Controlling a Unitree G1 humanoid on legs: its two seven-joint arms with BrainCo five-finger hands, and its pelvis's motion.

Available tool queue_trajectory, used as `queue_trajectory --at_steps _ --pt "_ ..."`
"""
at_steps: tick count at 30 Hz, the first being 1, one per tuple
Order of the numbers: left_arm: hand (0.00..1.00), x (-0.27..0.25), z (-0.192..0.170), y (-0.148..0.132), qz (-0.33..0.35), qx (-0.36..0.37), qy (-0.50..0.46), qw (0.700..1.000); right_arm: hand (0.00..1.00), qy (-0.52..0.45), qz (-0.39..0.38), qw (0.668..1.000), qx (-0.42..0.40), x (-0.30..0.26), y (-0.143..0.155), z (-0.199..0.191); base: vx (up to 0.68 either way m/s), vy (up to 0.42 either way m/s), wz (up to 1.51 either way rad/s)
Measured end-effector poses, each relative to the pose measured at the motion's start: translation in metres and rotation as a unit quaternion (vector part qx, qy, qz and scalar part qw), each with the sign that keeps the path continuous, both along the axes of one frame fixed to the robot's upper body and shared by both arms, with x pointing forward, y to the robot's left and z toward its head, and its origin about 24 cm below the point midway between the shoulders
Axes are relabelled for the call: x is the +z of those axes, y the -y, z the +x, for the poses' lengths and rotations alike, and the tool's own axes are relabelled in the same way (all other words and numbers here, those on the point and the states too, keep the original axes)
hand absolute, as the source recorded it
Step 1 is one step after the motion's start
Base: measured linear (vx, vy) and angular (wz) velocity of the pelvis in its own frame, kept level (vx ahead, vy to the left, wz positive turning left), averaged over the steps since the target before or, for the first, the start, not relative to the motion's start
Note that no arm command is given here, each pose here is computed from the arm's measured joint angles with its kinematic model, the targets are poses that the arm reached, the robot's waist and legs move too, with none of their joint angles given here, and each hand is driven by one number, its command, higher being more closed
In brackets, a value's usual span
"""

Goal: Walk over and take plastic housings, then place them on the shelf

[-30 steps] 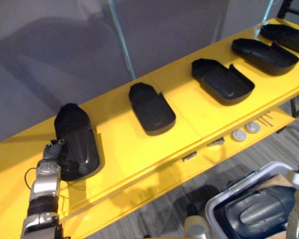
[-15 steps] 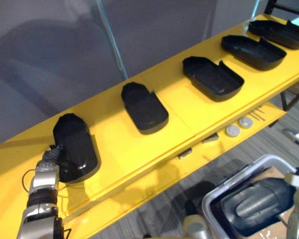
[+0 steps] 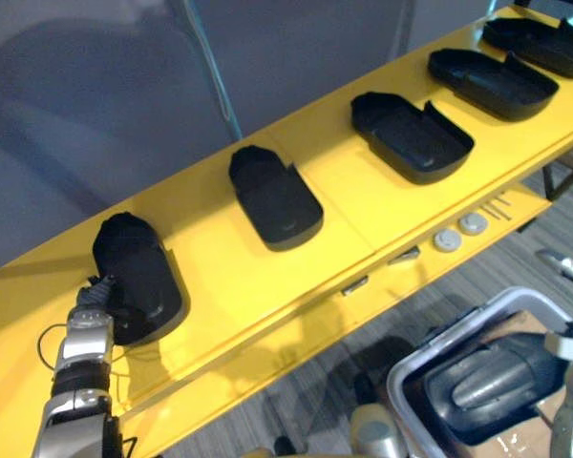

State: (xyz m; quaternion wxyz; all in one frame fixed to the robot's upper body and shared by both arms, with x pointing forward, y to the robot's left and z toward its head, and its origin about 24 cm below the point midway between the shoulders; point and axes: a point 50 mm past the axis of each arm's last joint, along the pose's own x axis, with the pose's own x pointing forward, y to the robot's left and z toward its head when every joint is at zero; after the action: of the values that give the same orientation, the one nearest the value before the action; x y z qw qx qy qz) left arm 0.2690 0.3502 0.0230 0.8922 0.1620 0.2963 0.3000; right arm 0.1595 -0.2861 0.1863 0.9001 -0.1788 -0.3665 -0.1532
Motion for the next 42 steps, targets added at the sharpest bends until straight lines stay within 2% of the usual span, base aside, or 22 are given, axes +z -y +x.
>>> queue_trajectory --at_steps 11,31,32,42 --pt "1.0 -0.004 0.003 0.009 0.024 -0.02 -0.008 0.999 0.0 -0.007 -0.004 1.0 0.017 0.0 -0.001 0.0 0.0 0.0 0.0" --pt "1.0 -0.008 -0.002 0.006 0.026 0.013 -0.054 0.998 0.0 -0.024 -0.009 0.999 0.028 -0.003 0.0 -0.002 0.0 -0.001 -0.02" --pt "0.0 -0.008 -0.001 0.005 0.026 0.013 -0.055 0.998 0.0 -0.025 -0.011 0.999 0.029 -0.003 0.0 -0.002 0.0 0.0 0.0" --pt "0.0 0.014 0.004 -0.012 0.084 0.017 -0.053 0.995 0.0 -0.03 -0.013 0.999 0.03 -0.003 0.0 -0.001 0.0 0.0 0.0"
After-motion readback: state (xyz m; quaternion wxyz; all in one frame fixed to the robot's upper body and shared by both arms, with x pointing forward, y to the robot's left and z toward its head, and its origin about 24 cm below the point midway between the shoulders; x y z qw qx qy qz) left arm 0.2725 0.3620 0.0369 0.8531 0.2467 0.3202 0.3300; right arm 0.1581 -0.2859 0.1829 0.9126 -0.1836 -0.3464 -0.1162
